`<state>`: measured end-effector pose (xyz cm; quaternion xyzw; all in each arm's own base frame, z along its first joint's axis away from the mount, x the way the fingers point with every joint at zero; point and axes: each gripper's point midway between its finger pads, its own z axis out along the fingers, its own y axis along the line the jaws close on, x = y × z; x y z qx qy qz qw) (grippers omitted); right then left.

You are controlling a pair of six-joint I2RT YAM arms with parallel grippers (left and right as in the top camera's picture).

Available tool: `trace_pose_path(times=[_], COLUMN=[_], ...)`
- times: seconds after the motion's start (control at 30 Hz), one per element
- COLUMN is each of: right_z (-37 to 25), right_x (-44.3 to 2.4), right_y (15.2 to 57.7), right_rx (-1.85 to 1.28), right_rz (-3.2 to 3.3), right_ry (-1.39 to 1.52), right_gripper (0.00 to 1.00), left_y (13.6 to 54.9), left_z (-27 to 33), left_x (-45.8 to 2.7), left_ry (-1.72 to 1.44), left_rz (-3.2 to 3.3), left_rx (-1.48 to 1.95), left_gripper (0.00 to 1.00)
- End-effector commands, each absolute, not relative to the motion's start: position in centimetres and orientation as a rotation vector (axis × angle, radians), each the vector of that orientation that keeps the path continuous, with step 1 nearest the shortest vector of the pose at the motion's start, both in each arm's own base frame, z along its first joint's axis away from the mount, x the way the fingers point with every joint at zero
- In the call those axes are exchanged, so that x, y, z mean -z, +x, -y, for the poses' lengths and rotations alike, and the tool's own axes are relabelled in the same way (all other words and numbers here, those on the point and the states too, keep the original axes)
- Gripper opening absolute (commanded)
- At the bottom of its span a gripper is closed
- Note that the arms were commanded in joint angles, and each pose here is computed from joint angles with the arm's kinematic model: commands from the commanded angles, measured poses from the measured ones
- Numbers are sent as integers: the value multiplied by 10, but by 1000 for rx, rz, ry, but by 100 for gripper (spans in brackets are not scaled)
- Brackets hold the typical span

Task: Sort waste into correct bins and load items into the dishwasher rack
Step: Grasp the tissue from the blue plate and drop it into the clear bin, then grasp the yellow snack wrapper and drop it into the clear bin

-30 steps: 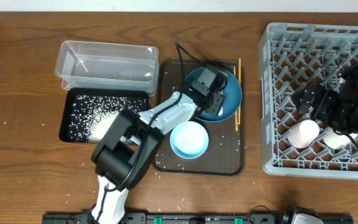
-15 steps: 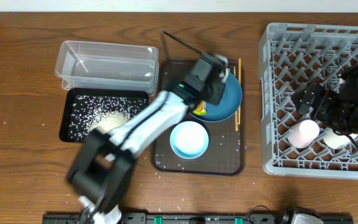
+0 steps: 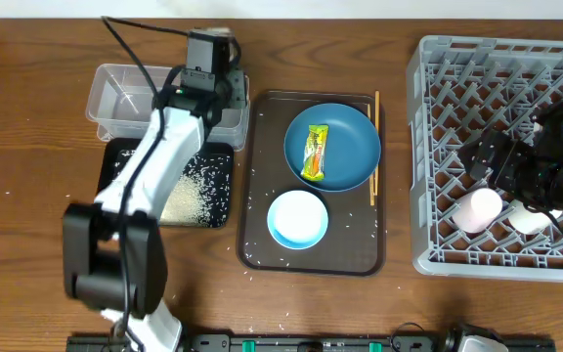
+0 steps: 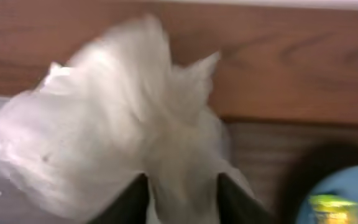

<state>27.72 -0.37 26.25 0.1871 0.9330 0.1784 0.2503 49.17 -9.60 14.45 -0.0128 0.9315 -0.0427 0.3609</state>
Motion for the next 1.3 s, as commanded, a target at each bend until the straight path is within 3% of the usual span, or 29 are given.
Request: trace_pose_path(times=[0.0, 0.03, 0.2, 0.3, 0.47, 0.8, 0.9, 1.0, 1.03, 1.27], right_z=[-2, -2, -2, -3, -3, -3, -3, -3, -3, -3], right_x=[-264, -264, -265, -264, -264, -263, -263, -263, -263, -263], right_y=[277, 277, 277, 276, 276, 275, 275, 275, 275, 275], right_rx=[-496, -496, -496, -497, -497, -498, -498, -499, -499, -499], right_rz=[-2543, -2544, -2543, -2550, -2551, -2552, -2553, -2554, -2555, -2556], right_ry=[494, 493, 493, 495, 496, 497, 497, 496, 497, 497], right_gripper=[96, 96, 96, 96, 96, 96, 96, 96, 96, 96], left_y=[495, 495, 473, 454, 431, 401, 396, 397, 398, 414], left_z=[89, 95, 149, 184, 235, 267, 268, 271, 273, 268], left_x=[-132, -137, -172, -168, -116, -19, -6, -12, -19, -122], left_ry=[-24, -8, 114, 219, 487, 632, 648, 648, 637, 466], left_rz=[-2416, -2410, -2380, -2407, -2480, -2660, -2687, -2676, -2666, -2494], left_rx=[111, 157, 440, 480, 399, 317, 309, 325, 345, 459], left_gripper=[52, 59, 62, 62, 62, 61, 40, 11, 6, 6])
